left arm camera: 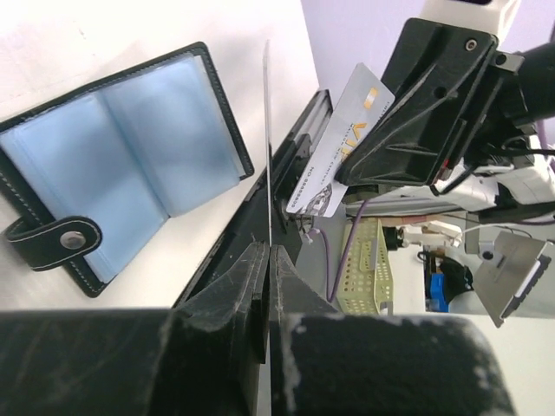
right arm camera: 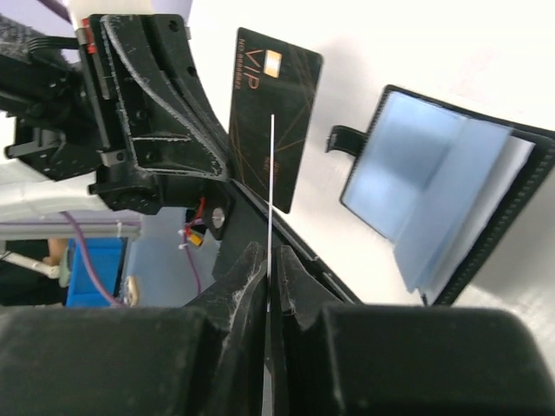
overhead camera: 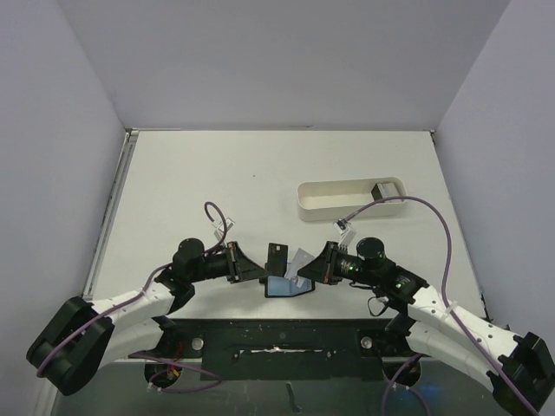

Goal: Put the credit cards into the card holder
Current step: Insert the credit card into the card holder.

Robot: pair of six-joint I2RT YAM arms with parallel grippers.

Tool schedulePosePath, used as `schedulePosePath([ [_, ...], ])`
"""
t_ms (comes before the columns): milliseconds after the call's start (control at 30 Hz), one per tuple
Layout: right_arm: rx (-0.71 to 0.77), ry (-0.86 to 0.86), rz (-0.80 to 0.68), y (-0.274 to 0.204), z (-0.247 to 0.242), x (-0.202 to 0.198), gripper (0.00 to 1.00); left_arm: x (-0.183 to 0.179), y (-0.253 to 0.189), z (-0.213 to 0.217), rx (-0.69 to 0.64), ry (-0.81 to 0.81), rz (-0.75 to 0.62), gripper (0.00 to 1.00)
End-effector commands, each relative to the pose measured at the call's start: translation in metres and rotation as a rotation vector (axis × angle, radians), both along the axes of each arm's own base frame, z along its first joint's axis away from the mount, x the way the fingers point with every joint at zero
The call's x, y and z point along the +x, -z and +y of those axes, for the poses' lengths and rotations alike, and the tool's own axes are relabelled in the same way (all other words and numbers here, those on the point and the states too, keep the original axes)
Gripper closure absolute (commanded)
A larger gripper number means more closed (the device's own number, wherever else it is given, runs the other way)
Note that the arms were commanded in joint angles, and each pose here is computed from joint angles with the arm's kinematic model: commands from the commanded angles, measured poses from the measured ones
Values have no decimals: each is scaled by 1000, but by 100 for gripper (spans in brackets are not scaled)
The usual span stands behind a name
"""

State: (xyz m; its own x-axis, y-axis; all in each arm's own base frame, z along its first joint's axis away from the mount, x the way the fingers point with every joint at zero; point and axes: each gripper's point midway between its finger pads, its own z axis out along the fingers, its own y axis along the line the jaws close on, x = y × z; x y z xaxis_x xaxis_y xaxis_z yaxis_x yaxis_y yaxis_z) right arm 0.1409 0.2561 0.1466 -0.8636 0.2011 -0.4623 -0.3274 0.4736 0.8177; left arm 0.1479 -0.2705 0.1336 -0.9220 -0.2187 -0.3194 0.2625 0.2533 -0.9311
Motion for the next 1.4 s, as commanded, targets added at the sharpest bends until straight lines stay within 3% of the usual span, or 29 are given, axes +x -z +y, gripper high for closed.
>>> schedulePosePath([
  [0, -103, 67, -42, 3, -9, 19, 100, 15, -1, -3, 12, -52, -22, 100],
  [167, -260, 120, 3, 31, -21, 30, 100, 17, 9, -7, 21, -68, 15, 100],
  [367, -341, 187, 25, 52, -36, 35, 100, 17, 20, -15, 18, -60, 58, 100],
  [967, -352, 222, 49, 71, -46, 30, 100, 18, 50, -30, 50, -55, 126, 100],
  [1367, -358, 230, 58, 76, -49, 28, 100, 11, 61, -36, -16, -18, 191, 100],
])
